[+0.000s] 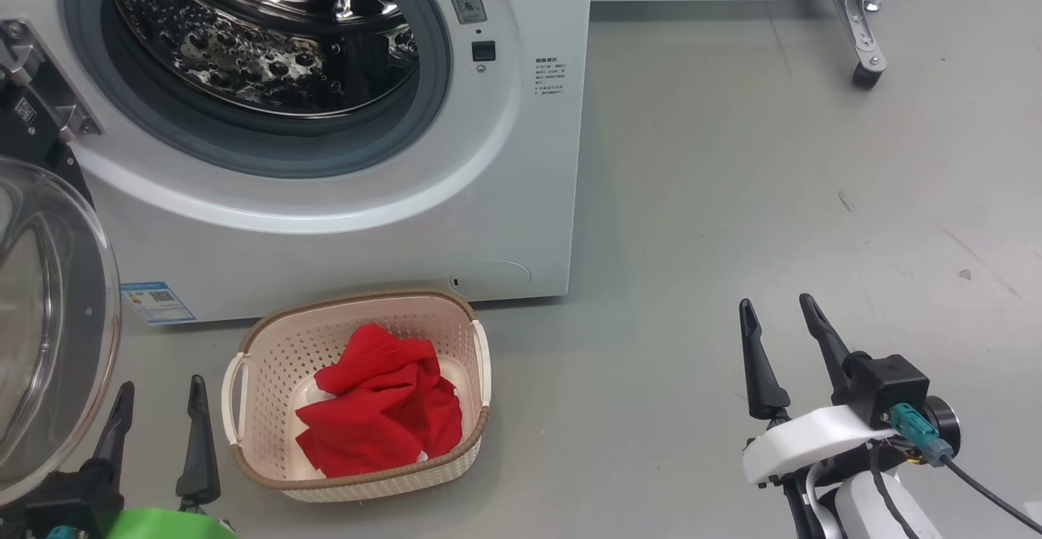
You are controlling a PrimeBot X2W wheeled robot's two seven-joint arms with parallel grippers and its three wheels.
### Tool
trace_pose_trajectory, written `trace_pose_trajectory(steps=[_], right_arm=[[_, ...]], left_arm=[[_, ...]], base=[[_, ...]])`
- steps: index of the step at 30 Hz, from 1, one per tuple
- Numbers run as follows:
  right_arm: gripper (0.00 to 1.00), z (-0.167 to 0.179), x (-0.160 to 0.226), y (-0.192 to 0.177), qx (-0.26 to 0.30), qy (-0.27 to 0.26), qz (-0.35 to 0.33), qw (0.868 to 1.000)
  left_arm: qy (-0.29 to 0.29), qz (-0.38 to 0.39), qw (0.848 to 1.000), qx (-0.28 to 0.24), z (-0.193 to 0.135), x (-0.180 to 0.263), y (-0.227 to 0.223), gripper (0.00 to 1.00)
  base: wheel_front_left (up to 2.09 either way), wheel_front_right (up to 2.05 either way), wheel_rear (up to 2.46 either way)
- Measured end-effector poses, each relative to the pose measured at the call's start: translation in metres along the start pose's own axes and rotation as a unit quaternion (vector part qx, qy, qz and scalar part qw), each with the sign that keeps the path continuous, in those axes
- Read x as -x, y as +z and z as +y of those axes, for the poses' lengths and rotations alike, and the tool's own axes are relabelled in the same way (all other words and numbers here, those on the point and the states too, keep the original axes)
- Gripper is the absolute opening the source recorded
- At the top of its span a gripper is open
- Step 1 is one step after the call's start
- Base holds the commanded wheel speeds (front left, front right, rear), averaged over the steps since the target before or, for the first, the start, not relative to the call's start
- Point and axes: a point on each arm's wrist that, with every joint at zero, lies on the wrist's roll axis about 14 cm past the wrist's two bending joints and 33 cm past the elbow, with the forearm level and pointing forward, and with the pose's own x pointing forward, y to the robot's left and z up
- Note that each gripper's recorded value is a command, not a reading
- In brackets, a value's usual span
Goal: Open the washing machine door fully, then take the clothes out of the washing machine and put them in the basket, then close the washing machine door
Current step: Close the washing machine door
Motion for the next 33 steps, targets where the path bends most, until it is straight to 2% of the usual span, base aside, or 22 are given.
trace_pose_trajectory(steps=[21, 27, 33], right_arm=[[1.0, 0.01, -0.005, -0.009, -0.003, 0.014, 0.012, 1.0], [1.0, 0.026, -0.011, -0.015, -0.005, 0.041, 0.021, 0.999], [1.0, 0.057, -0.018, -0.026, -0.004, 0.092, 0.037, 0.995]], left_arm=[[0.008, 0.009, 1.0, 0.006, 0.007, 0.009, -0.006, 1.0], [0.034, 0.021, 0.999, 0.006, 0.022, 0.019, -0.013, 1.0], [0.086, 0.023, 0.996, 0.008, 0.052, 0.037, -0.014, 1.0]], base=[[-0.04, 0.04, 0.0], [0.0, 0.0, 0.0], [0.0, 0.0, 0.0]])
